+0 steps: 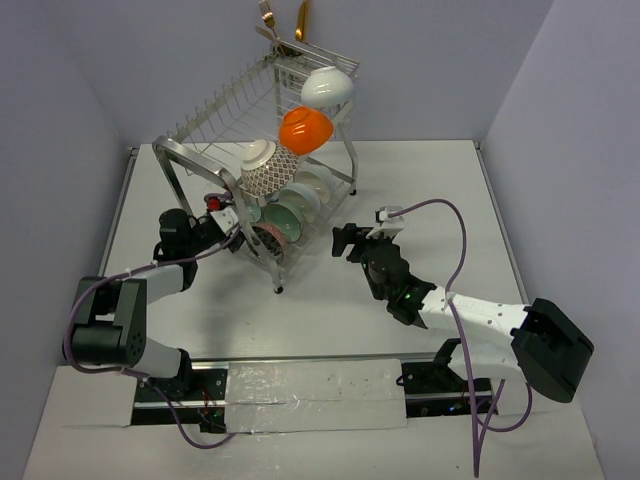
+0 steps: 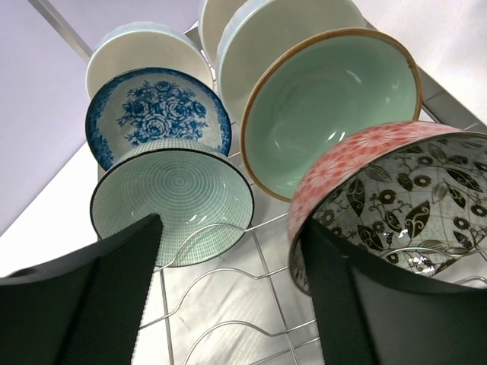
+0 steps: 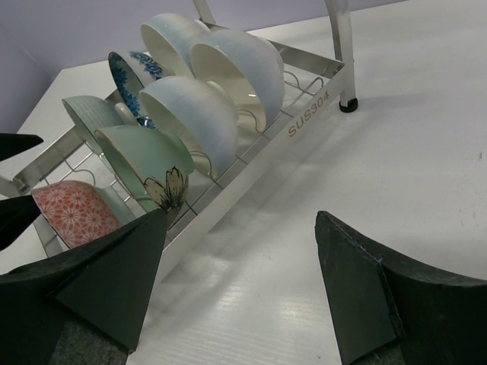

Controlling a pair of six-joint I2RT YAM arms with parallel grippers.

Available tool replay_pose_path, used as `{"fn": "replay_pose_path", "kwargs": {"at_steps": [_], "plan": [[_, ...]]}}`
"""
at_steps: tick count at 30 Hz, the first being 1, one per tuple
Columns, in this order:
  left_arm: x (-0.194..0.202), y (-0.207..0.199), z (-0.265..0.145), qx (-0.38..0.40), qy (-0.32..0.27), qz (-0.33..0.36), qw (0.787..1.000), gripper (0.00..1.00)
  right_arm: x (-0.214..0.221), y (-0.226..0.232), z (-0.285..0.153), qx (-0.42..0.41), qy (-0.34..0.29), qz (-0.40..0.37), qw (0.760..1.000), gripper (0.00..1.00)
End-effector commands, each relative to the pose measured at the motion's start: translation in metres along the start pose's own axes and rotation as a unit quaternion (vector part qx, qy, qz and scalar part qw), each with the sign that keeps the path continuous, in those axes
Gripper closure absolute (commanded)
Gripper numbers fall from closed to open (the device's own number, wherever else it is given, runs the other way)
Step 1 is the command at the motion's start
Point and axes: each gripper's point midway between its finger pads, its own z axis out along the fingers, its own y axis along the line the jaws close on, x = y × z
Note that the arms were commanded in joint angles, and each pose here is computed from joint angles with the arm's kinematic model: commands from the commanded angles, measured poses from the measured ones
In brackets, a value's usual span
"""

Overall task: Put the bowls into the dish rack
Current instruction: Insert the bowl into the dish rack, then reset both arms

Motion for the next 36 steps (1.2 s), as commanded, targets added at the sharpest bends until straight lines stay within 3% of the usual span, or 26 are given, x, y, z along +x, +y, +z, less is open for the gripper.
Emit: {"fn": "replay_pose_path", "kwargs": {"at_steps": [1,3,6,20,27,36], "plan": [[-0.045,0.010,0.003,-0.005,-0.053,0.084,0.995,0.21,-0.023,0.009,0.006,-0.001,-0.027,0.023,0.999,0.14],[-0.044,0.009,0.002,-0.001,-0.048,0.085,0.995,0.17,-0.023,0.008,0.006,0.000,-0.028,0.022,0.999,0.14],[-0.043,0.004,0.001,0.010,-0.041,0.079,0.996,0.01,-0.022,0.008,0.006,0.001,-0.027,0.021,0.999,0.14],[-0.042,-0.009,-0.026,0.005,0.017,0.032,0.999,0.01,-0.042,0.000,-0.005,0.007,-0.054,0.031,0.998,0.13],[-0.028,-0.024,-0.059,-0.041,0.070,-0.034,0.996,0.01,-0.052,-0.005,-0.012,0.012,-0.069,0.037,0.997,0.13],[-0.054,-0.032,-0.098,-0.130,0.043,-0.160,0.978,0.01,-0.080,-0.015,-0.029,0.026,-0.090,0.047,0.995,0.12]]}}
